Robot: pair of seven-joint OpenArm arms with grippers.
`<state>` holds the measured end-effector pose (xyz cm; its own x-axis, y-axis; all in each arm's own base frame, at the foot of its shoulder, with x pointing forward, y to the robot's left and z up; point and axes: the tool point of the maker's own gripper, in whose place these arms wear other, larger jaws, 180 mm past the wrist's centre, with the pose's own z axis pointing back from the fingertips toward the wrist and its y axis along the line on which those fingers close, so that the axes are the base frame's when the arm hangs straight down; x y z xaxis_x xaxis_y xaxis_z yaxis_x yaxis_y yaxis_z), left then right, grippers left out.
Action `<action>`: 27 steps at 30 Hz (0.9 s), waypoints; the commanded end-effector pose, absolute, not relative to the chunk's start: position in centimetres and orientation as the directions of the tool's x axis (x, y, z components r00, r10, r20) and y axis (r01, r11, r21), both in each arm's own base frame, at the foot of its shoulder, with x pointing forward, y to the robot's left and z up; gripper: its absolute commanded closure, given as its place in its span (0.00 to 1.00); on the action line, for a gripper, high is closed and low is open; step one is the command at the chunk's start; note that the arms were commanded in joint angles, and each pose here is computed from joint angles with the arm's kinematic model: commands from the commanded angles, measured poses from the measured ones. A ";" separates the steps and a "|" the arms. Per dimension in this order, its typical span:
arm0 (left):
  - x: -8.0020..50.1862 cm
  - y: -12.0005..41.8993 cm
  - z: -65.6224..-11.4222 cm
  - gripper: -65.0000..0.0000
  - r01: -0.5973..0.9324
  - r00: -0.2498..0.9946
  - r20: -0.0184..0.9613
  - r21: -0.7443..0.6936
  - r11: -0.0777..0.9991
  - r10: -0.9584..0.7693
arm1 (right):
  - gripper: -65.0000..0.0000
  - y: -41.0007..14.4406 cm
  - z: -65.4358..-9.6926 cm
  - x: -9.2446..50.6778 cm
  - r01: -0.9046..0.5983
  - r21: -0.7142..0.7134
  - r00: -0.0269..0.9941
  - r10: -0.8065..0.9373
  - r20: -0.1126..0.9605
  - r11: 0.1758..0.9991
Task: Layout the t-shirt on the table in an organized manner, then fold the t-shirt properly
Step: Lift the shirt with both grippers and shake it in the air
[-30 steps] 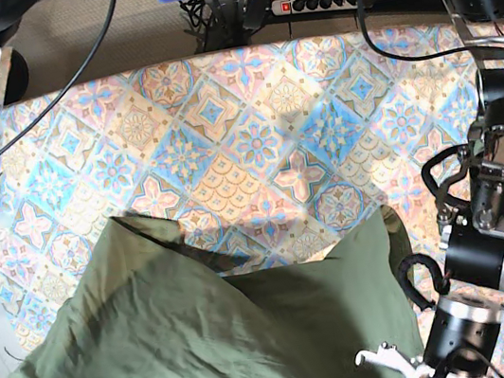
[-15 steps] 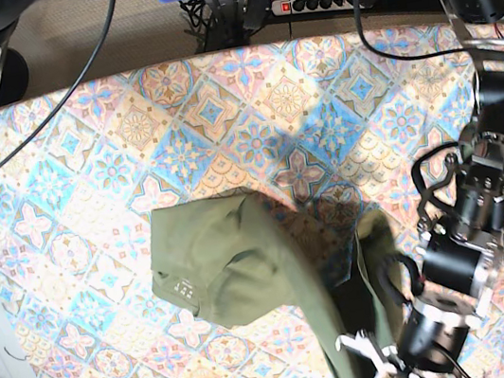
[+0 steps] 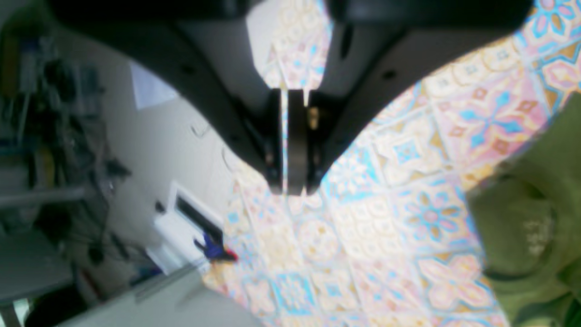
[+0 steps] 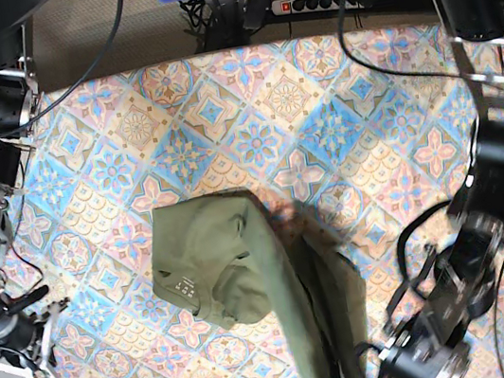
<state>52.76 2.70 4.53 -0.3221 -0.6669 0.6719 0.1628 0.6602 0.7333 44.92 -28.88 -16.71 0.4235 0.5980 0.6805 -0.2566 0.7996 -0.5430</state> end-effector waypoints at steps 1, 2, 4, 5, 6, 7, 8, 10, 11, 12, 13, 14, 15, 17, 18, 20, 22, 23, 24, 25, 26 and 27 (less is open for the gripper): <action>53.2 1.9 8.1 1.00 0.106 -0.369 0.647 0.742 0.662 -0.667 | 0.99 -29.5 -14.2 45.1 -0.212 -0.559 0.378 0.595 0.710 0.801; 54.4 1.0 7.4 1.00 0.120 -0.343 0.638 0.758 0.642 -0.689 | 0.99 -30.0 -14.4 44.9 -0.201 -0.552 0.386 0.584 0.714 0.809; 56.4 -1.3 3.8 1.00 0.185 -0.303 0.640 0.767 0.615 -0.706 | 0.99 -31.0 -14.5 44.4 -0.177 -0.540 0.399 0.562 0.725 0.823; 57.3 -2.0 2.4 1.00 0.206 -0.289 0.642 0.766 0.609 -0.710 | 0.99 -31.5 -14.5 44.2 -0.164 -0.534 0.404 0.550 0.731 0.829; 57.8 -2.9 1.4 1.00 0.222 -0.292 0.639 0.769 0.599 -0.712 | 0.99 -31.9 -14.7 44.0 -0.154 -0.528 0.412 0.540 0.734 0.835; 58.1 -3.8 0.9 1.00 0.230 -0.299 0.635 0.772 0.592 -0.712 | 0.99 -32.3 -14.9 43.7 -0.147 -0.525 0.421 0.534 0.734 0.838; 58.4 -4.3 0.8 1.00 0.228 -0.302 0.635 0.772 0.593 -0.711 | 0.99 -32.7 -15.1 43.4 -0.139 -0.522 0.427 0.526 0.735 0.842; 58.4 -4.8 2.3 1.00 0.204 -0.332 0.648 0.759 0.619 -0.685 | 0.99 -33.6 -15.4 42.9 -0.120 -0.511 0.440 0.507 0.741 0.851; 58.4 -4.5 3.6 1.00 0.184 -0.342 0.671 0.735 0.653 -0.658 | 0.99 -34.0 -15.3 42.7 -0.106 -0.505 0.443 0.496 0.747 0.856; 58.4 -4.2 4.9 1.00 0.163 -0.350 0.698 0.702 0.694 -0.624 | 0.99 -34.4 -15.3 42.6 -0.097 -0.499 0.447 0.486 0.751 0.861; 58.4 -3.9 6.1 1.00 0.149 -0.356 0.724 0.668 0.729 -0.591 | 0.99 -34.5 -15.3 42.6 -0.092 -0.497 0.448 0.481 0.753 0.863; 58.4 -3.5 7.1 1.00 0.135 -0.358 0.743 0.640 0.756 -0.565 | 0.99 -34.5 -15.3 42.6 -0.094 -0.497 0.448 0.482 0.753 0.863; 58.1 -3.0 8.4 1.00 0.122 -0.373 0.758 0.611 0.782 -0.535 | 0.99 -34.5 -15.3 42.6 -0.095 -0.498 0.448 0.483 0.752 0.862; 56.7 -2.0 11.2 1.00 0.095 -0.405 0.766 0.579 0.810 -0.500 | 0.99 -34.5 -15.4 42.6 -0.096 -0.498 0.449 0.483 0.751 0.862; 55.9 -1.1 12.2 1.00 0.080 -0.403 0.768 0.572 0.817 -0.498 | 0.99 -34.5 -15.4 42.6 -0.096 -0.498 0.449 0.483 0.751 0.862; 53.1 0.0 14.3 1.00 0.063 -0.424 0.742 0.596 0.800 -0.519 | 0.99 -34.5 -15.5 42.5 -0.096 -0.497 0.452 0.483 0.750 0.862; 48.9 0.7 16.0 1.00 0.070 -0.464 0.697 0.645 0.761 -0.547 | 0.99 -34.4 -16.5 42.0 -0.108 -0.497 0.468 0.485 0.739 0.861; 46.2 1.6 16.7 1.00 0.053 -0.486 0.663 0.672 0.738 -0.569 | 0.99 -34.4 -16.8 41.9 -0.112 -0.497 0.474 0.486 0.734 0.860; 43.6 2.4 17.1 1.00 0.040 -0.507 0.631 0.698 0.715 -0.588 | 0.99 -34.5 -17.5 41.6 -0.119 -0.496 0.486 0.486 0.726 0.860; 41.4 3.2 16.9 1.00 0.019 -0.513 0.592 0.731 0.682 -0.621 | 0.99 -34.5 -18.2 41.3 -0.128 -0.493 0.500 0.486 0.717 0.860; 40.3 4.3 15.0 1.00 0.020 -0.490 0.572 0.762 0.648 -0.658 | 0.99 -34.5 -18.9 41.0 -0.137 -0.491 0.512 0.486 0.709 0.860; 39.9 5.7 12.4 1.00 0.037 -0.446 0.568 0.784 0.620 -0.692 | 0.99 -34.5 -19.5 40.7 -0.144 -0.489 0.522 0.486 0.701 0.860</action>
